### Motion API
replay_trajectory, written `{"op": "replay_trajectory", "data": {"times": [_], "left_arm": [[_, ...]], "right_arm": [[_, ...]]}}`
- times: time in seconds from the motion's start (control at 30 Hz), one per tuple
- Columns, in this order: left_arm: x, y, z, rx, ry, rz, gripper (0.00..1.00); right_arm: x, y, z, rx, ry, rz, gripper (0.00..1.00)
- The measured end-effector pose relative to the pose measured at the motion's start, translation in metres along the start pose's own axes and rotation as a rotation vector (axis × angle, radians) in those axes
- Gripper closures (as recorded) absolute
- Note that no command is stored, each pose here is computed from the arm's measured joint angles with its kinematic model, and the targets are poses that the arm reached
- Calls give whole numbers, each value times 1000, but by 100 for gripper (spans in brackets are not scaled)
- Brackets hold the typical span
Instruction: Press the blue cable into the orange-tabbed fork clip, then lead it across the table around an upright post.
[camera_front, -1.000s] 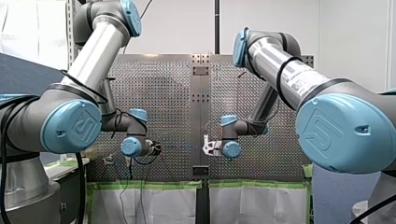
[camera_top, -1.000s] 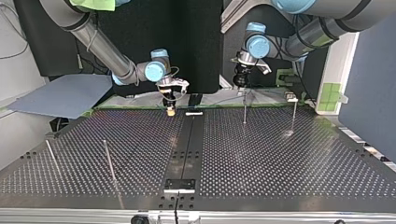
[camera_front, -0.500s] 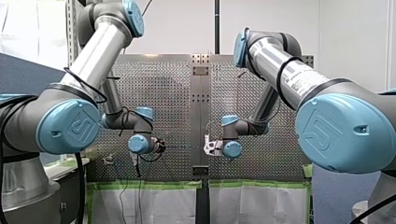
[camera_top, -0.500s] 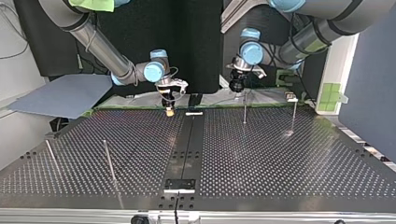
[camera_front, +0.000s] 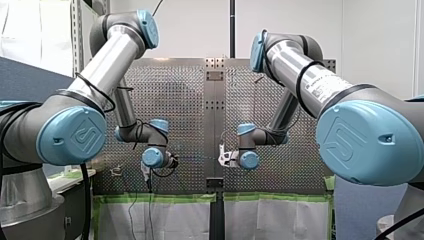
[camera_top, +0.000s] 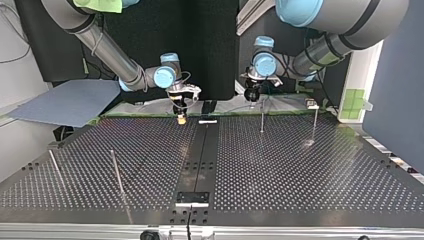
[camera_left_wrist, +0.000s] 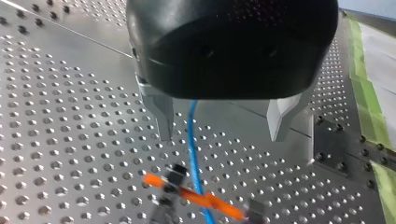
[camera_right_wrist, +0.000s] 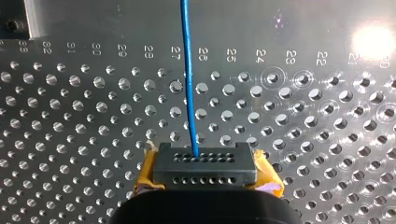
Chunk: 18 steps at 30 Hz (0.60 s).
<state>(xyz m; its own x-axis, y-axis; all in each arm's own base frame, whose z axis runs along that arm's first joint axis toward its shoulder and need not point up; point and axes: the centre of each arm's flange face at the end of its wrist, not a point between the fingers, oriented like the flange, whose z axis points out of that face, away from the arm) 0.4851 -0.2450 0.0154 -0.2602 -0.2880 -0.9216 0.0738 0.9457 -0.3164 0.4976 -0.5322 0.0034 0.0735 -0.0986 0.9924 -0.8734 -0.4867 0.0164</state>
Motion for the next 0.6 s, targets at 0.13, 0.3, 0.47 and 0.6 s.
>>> {"op": "replay_trajectory", "data": {"times": [0.13, 0.3, 0.47, 0.6], "left_arm": [[-3, -4, 12, 5, -13, 0, 0], [-15, -9, 27, 10, -39, -1, 0], [-25, -14, 37, 12, -58, 0, 0], [-26, -14, 39, 11, -59, 12, 0]], "right_arm": [[0, 0, 0, 0, 0, 0, 100], [0, 0, 0, 0, 0, -1, 100], [0, 0, 0, 0, 0, -1, 100], [0, 0, 0, 0, 1, 0, 100]]}}
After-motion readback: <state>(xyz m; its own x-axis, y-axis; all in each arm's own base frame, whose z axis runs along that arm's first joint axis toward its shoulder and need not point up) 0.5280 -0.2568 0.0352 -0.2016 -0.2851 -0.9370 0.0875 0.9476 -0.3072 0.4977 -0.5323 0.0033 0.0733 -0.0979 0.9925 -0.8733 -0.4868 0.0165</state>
